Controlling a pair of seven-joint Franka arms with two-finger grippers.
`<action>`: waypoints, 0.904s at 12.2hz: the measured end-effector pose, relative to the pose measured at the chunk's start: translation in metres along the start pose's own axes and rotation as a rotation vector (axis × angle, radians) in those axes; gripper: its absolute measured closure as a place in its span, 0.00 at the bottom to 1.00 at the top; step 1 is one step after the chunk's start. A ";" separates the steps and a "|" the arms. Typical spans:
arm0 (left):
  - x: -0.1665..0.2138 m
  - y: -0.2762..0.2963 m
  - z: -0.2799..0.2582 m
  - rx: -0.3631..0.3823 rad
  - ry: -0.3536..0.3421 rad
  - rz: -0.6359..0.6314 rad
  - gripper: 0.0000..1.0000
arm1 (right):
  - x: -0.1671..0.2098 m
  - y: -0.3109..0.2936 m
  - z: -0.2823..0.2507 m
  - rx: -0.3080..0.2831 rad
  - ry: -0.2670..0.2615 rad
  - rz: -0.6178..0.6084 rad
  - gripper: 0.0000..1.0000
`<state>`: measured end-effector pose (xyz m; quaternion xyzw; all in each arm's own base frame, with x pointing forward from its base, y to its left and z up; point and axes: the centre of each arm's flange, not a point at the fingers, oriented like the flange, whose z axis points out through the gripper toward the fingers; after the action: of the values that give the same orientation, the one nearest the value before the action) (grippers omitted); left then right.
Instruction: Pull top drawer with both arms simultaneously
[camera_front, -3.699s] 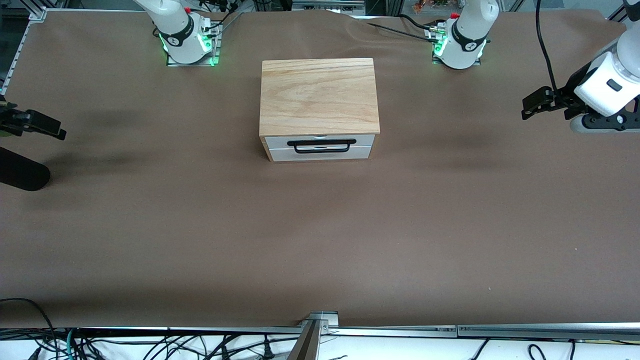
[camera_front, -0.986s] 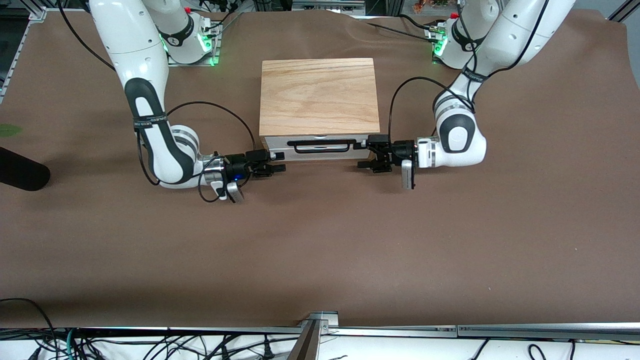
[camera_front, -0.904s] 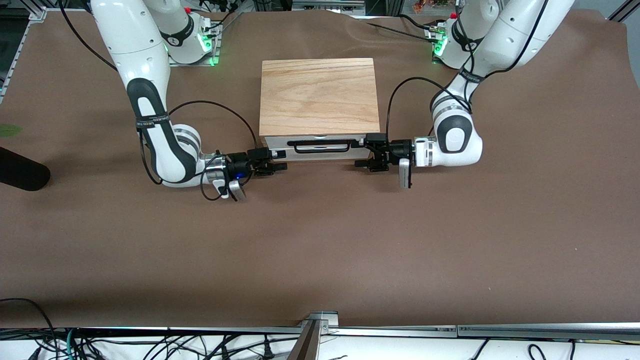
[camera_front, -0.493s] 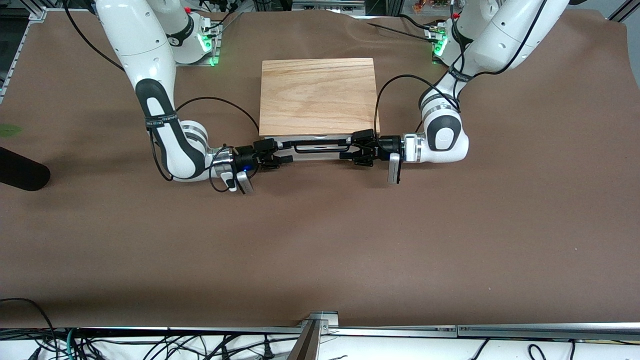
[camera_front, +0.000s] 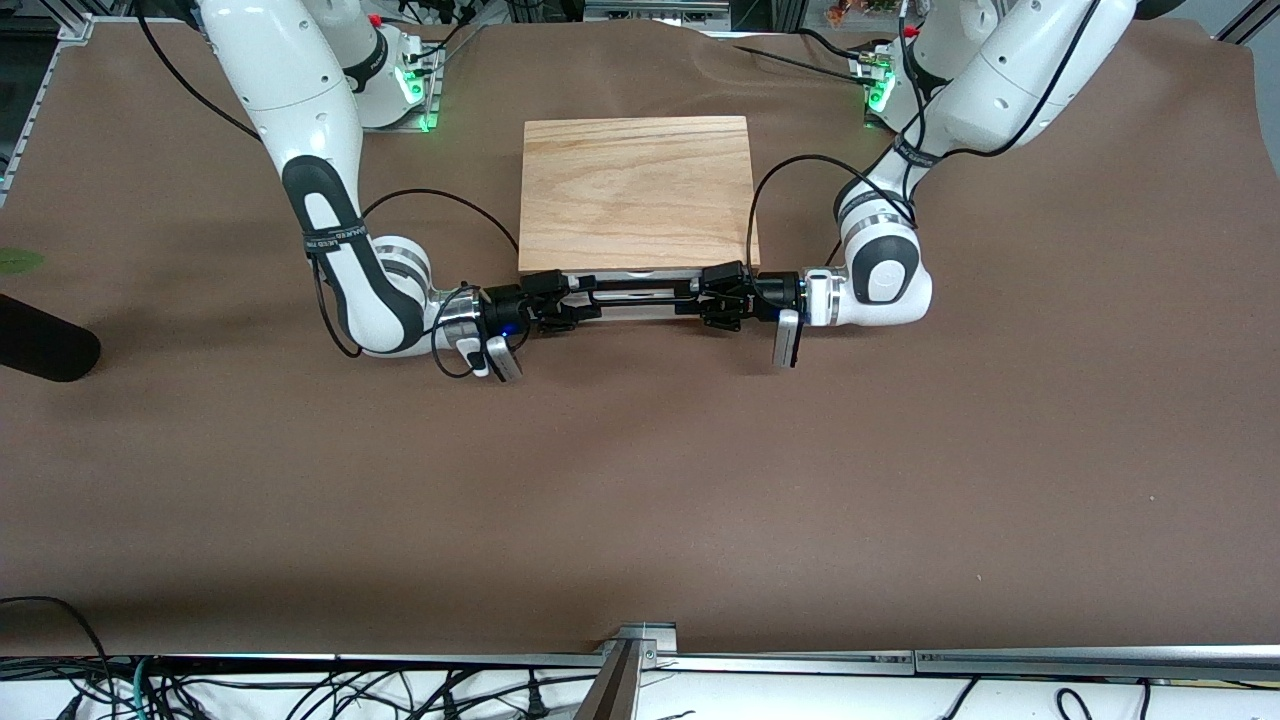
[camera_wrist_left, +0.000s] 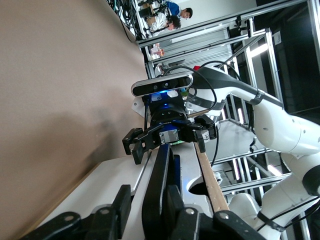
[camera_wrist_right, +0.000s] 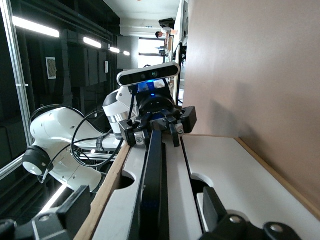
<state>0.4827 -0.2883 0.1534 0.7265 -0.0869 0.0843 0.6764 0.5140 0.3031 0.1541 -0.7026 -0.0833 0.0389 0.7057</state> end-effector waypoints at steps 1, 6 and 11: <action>-0.001 -0.002 0.000 -0.006 0.002 -0.013 0.63 | 0.001 -0.001 0.003 0.005 0.012 -0.001 0.04; -0.008 -0.007 0.001 -0.035 0.020 -0.077 0.63 | 0.000 0.000 0.012 -0.006 0.026 -0.004 0.37; -0.015 -0.008 0.001 -0.061 0.042 -0.121 0.67 | 0.000 0.000 0.013 -0.007 0.025 -0.006 0.47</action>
<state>0.4705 -0.2885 0.1423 0.7075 -0.0309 0.0557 0.7038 0.5114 0.3156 0.1538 -0.7052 -0.0767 0.0280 0.7043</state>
